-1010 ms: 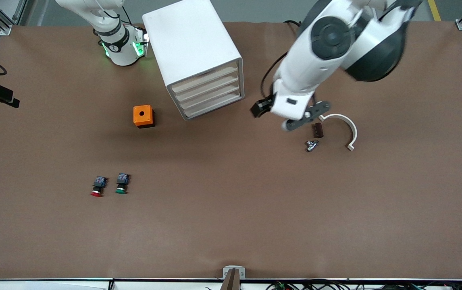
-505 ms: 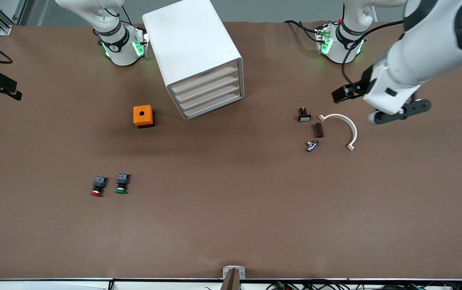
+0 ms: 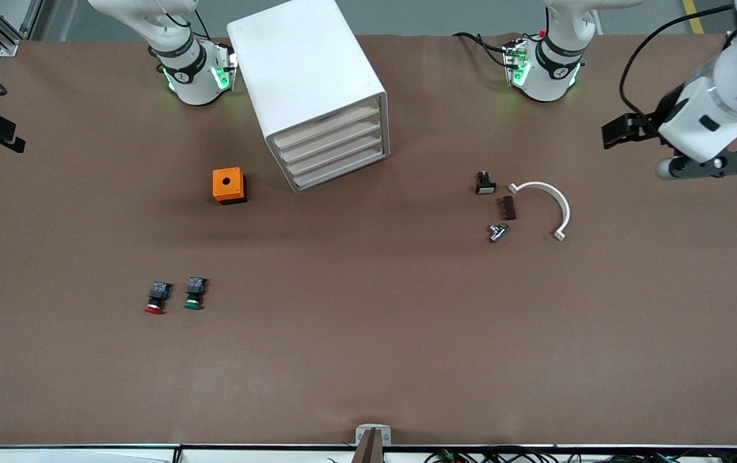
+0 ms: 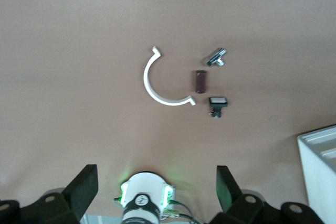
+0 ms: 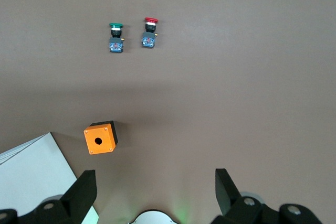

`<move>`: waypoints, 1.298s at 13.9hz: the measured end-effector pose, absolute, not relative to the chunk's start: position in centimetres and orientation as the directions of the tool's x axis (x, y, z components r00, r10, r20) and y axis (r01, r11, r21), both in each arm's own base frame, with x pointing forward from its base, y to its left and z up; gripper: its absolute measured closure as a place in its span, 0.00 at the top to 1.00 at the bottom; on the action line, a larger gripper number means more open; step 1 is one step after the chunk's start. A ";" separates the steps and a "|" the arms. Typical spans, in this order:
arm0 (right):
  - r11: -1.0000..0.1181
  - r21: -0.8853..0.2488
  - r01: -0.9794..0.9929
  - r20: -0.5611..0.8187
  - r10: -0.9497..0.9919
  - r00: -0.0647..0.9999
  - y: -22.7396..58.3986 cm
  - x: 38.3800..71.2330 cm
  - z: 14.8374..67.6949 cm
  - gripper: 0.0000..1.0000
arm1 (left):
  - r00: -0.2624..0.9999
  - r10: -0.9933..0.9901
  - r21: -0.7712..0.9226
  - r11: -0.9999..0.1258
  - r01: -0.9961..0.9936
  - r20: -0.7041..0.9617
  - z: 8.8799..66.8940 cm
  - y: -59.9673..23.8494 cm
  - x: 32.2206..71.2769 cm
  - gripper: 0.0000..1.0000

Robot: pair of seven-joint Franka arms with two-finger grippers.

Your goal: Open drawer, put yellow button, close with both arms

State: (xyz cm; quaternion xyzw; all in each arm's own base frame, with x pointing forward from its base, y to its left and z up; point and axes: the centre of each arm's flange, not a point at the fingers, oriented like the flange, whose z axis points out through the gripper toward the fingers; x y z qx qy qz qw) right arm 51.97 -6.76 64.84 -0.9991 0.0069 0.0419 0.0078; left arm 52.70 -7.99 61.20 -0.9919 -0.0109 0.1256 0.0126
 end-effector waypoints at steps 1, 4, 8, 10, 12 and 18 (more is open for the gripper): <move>-1.000 -0.016 -0.015 -0.083 -0.014 0.996 -6.8 51.9 64.9 1.00 | 0.969 0.010 -0.021 -1.000 0.005 -0.248 60.9 -6.6 52.4 1.00; -0.999 -0.033 -0.016 -0.082 -0.013 0.997 -6.7 51.8 64.9 1.00 | 0.987 -0.010 -0.001 -1.000 -0.011 -0.163 59.3 -2.6 50.9 1.00; -0.999 -0.037 -0.015 -0.082 -0.012 0.997 -6.7 51.6 65.1 1.00 | 1.000 -0.015 0.005 -1.000 -0.015 0.008 60.3 -1.6 47.8 1.00; -0.999 -0.037 -0.015 -0.082 -0.012 0.997 -6.6 51.5 65.1 1.00 | 0.997 -0.029 0.005 -1.000 -0.030 0.073 62.5 -2.4 48.0 1.00; -0.999 -0.038 -0.014 -0.081 -0.010 0.997 -6.5 51.4 65.1 1.00 | 0.994 -0.035 0.006 -0.999 -0.035 0.106 64.3 -2.7 48.6 1.00; -0.999 -0.037 -0.009 -0.078 -0.006 0.997 -6.4 51.4 65.2 1.00 | 0.999 -0.035 0.005 -0.999 -0.035 0.014 63.8 -2.9 48.6 1.00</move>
